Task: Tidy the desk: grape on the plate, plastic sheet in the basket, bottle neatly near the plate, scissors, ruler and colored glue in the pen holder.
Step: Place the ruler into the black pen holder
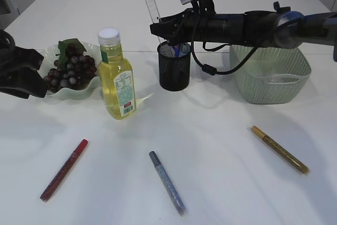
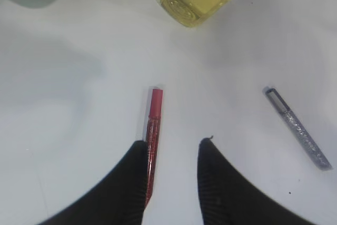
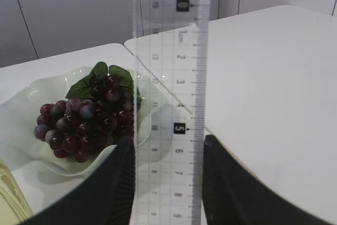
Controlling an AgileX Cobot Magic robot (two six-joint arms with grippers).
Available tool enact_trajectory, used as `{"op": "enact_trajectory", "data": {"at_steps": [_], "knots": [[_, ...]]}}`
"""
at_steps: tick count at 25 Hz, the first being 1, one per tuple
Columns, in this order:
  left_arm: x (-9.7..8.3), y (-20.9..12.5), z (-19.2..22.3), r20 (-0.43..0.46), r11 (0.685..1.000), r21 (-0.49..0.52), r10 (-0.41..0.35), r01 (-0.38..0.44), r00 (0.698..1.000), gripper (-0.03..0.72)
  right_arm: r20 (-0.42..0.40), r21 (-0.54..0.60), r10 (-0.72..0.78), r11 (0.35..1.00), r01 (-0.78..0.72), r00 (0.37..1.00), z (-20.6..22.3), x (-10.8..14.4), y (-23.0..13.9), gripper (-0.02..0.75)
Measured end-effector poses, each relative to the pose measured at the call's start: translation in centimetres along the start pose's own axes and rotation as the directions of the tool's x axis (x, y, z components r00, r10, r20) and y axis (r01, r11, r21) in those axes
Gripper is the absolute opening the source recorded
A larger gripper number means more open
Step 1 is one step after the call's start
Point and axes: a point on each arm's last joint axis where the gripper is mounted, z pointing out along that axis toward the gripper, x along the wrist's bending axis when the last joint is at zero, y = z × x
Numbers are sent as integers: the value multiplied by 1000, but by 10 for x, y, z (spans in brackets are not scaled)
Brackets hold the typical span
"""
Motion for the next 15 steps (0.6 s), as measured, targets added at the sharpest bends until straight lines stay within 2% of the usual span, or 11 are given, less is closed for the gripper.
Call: {"op": "enact_trajectory", "data": {"at_steps": [2, 7, 12, 15], "knots": [[0, 0, 0, 0, 1000, 0, 0, 0, 1000, 239, 1, 2, 1, 1000, -1, 1000, 0, 0, -1, 334], [0, 0, 0, 0, 1000, 0, 0, 0, 1000, 239, 1, 2, 33, 999, -33, 999, 0, 0, -1, 478], [0, 0, 0, 0, 1000, 0, 0, 0, 1000, 239, 10, -5, 79, 997, -79, 997, -1, -1, 6, 501], [0, 0, 0, 0, 1000, 0, 0, 0, 1000, 239, 49, -4, 172, 985, -172, 984, -8, -2, 29, 502]]}}
